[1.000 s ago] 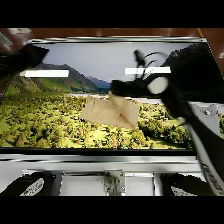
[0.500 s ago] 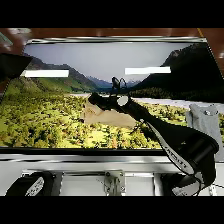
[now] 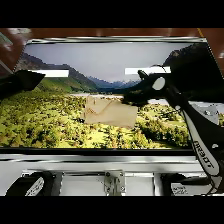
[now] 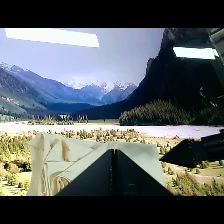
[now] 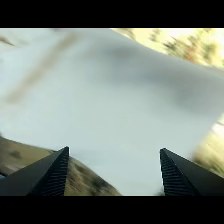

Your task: Fold the shirts.

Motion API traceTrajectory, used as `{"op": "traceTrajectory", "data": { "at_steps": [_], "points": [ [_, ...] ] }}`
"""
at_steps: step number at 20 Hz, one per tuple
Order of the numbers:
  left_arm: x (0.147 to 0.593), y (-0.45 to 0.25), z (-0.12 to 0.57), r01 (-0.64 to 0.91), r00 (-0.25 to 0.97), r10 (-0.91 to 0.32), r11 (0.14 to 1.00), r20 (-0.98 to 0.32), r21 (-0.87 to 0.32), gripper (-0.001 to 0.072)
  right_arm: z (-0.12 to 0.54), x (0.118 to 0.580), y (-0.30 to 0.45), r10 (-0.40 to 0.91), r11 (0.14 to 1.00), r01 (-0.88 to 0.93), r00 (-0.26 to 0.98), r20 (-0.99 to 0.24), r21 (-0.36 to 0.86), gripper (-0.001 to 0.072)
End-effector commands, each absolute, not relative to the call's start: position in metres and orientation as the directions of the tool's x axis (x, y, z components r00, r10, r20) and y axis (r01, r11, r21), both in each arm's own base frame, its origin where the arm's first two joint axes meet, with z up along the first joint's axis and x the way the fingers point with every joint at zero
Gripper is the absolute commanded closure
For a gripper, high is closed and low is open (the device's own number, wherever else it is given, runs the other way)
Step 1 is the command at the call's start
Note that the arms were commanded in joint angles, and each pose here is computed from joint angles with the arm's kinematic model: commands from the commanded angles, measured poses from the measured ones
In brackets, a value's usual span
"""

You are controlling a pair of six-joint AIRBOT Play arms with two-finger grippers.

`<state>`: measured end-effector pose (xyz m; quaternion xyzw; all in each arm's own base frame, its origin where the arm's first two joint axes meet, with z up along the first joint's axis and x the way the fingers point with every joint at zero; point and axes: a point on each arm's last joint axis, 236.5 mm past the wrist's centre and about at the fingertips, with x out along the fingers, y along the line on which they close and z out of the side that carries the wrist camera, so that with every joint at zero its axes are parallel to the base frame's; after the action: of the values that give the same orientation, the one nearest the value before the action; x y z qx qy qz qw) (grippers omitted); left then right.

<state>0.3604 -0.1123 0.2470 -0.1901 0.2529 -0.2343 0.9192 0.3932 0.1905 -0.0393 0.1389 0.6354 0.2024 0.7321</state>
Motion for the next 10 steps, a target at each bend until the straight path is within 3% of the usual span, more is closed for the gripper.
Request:
{"op": "traceTrajectory", "data": {
  "at_steps": [1, 3, 10],
  "points": [
    [0.361, -0.108, 0.239, 0.328, 0.762, -0.511, 0.834, -0.398, -0.443, 0.0664, -0.075, 0.337, 0.103, 0.371, 0.928, 0.076, -0.127, -0.920, 0.364, 0.0023],
    [0.361, -0.109, 0.239, 0.326, 0.762, -0.511, 0.833, -0.398, -0.447, 0.0664, -0.085, 0.352, 0.125, 0.505, 0.855, 0.158, -0.038, -0.862, 0.494, 0.0023],
    [0.361, -0.109, 0.239, 0.317, 0.762, -0.512, 0.829, -0.397, -0.460, 0.0664, -0.116, 0.373, 0.196, 0.646, 0.754, 0.144, 0.018, -0.763, 0.641, 0.0023]
  ]
}}
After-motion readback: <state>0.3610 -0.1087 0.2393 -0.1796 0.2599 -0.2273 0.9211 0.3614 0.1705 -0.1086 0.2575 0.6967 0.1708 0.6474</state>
